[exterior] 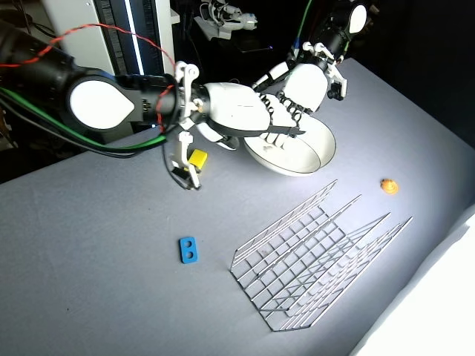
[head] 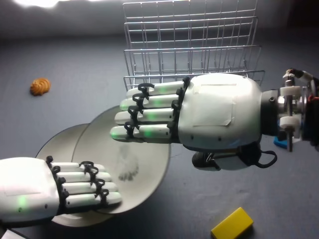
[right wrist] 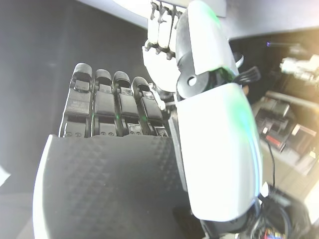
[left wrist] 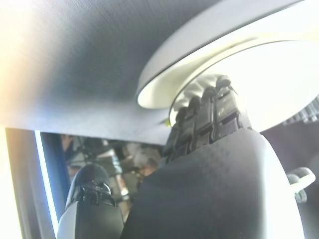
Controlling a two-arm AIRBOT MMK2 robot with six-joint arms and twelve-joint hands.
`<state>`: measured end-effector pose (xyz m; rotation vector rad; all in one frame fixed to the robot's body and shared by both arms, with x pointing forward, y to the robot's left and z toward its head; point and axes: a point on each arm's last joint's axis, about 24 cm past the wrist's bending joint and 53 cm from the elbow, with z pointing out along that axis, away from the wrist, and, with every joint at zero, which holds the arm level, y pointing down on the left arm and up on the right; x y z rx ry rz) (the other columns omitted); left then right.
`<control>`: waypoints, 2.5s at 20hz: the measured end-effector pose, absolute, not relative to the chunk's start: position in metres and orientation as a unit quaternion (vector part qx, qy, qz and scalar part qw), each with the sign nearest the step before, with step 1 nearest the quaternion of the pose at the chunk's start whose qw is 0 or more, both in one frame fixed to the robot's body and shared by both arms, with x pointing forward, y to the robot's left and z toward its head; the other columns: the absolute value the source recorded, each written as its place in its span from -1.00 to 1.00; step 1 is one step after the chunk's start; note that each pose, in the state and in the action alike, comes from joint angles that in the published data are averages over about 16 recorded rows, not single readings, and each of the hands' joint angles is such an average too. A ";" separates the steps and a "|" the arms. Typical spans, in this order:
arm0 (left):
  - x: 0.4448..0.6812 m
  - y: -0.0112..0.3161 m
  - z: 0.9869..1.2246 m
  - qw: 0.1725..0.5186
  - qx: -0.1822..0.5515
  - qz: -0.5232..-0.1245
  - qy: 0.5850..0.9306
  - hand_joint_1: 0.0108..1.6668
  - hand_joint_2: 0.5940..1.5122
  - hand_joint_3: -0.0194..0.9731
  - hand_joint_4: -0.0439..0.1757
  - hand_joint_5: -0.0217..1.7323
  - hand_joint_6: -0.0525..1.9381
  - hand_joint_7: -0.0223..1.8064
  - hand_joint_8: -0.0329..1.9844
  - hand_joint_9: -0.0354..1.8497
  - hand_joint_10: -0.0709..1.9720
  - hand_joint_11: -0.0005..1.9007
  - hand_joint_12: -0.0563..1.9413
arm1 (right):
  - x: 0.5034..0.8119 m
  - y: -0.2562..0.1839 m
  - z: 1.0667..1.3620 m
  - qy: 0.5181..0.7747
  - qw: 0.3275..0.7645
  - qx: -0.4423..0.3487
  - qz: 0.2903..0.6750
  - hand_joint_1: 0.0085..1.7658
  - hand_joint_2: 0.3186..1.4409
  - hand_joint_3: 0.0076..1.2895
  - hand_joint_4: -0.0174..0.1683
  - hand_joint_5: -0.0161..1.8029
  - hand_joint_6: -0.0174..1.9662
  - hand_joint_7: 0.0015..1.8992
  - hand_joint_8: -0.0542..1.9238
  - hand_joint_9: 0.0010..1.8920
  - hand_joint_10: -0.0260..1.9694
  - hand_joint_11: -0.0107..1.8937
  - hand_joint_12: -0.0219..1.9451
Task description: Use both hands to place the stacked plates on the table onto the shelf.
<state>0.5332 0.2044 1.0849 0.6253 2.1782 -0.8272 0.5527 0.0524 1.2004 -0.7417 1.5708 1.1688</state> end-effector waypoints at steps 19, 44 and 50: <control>0.537 0.209 1.085 0.359 0.221 -0.317 0.850 -0.98 0.02 -0.92 -0.70 -0.99 -0.97 -0.99 -0.99 -0.99 -0.94 -0.99 -0.94 | 0.583 0.104 1.161 0.642 0.516 -0.371 0.429 0.33 0.33 -0.98 -0.79 -0.96 -0.96 -0.98 -0.93 -0.99 -0.97 -0.97 -0.96; 0.538 0.210 1.092 0.363 0.192 -0.329 0.850 -0.98 0.05 -0.92 -0.68 -0.99 -0.97 -0.98 -0.98 -0.96 -0.94 -0.98 -0.93 | 0.603 0.136 1.159 0.619 0.537 -0.389 0.421 0.23 0.39 -0.98 -0.85 -0.44 -0.93 -0.46 -0.93 -0.45 -0.92 -0.75 0.12; 0.552 0.221 1.103 0.381 0.179 -0.328 0.846 -0.98 0.06 -0.92 -0.60 -0.99 -0.96 -0.97 -0.98 -0.95 -0.93 -0.98 -0.93 | 0.599 0.139 1.168 0.606 0.542 -0.390 0.432 0.22 0.32 -0.98 -0.89 -0.26 -0.73 -0.24 -0.75 -0.14 -0.91 -0.46 0.25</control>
